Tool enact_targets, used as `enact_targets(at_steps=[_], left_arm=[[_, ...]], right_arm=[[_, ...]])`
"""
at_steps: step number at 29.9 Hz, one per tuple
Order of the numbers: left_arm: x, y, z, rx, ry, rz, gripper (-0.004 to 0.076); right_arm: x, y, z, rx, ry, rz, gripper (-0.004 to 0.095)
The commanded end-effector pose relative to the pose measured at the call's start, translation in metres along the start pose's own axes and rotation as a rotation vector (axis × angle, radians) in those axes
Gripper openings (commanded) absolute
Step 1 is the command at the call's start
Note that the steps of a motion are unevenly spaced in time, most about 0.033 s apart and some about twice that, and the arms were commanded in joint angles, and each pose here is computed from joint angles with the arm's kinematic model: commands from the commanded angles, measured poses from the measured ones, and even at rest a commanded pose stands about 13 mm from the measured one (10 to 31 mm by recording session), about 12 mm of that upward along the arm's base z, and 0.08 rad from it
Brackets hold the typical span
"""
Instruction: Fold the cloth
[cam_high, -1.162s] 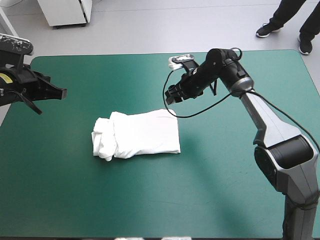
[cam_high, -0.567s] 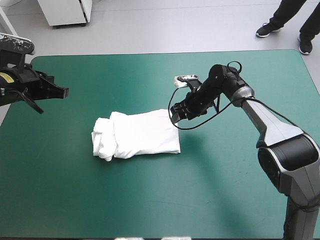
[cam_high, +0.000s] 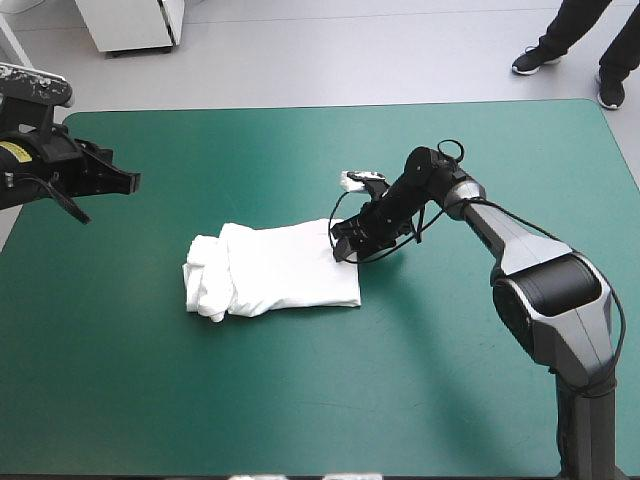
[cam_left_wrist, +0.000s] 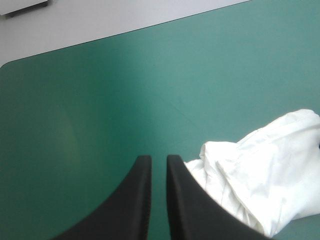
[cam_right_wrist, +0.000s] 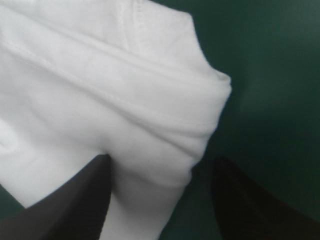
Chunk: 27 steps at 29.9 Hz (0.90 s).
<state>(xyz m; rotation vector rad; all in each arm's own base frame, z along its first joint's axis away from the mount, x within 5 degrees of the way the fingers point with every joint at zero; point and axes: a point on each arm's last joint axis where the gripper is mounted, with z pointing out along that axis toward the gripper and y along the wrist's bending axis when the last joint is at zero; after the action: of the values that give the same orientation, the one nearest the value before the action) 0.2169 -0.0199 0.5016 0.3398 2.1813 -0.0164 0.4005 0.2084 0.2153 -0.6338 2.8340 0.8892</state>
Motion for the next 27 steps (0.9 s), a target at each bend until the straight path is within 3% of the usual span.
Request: enact_targets(at_steps=[1, 7, 10, 15, 27], left_arm=[[-0.009, 0.0, -0.013, -0.01, -0.106, -0.003, 0.009], [-0.009, 0.0, -0.013, -0.01, -0.106, -0.003, 0.009], [-0.009, -0.001, -0.013, -0.006, -0.105, -0.004, 0.009], [-0.009, -0.001, -0.013, -0.006, -0.105, -0.004, 0.009], [-0.013, 0.0, 0.006, 0.026, -0.088, -0.021, 0.009]], right_arm=[[-0.004, 0.018, -0.012, -0.03, -0.042, -0.055, 0.0354], [-0.004, 0.013, -0.009, -0.001, -0.03, -0.08, -0.0014], [-0.002, 0.001, -0.014, 0.073, -0.009, -0.08, -0.0011], [0.005, -0.033, -0.041, 0.274, 0.034, -0.067, -0.0011], [0.064, -0.128, -0.156, 0.453, -0.065, 0.196, -0.0011]])
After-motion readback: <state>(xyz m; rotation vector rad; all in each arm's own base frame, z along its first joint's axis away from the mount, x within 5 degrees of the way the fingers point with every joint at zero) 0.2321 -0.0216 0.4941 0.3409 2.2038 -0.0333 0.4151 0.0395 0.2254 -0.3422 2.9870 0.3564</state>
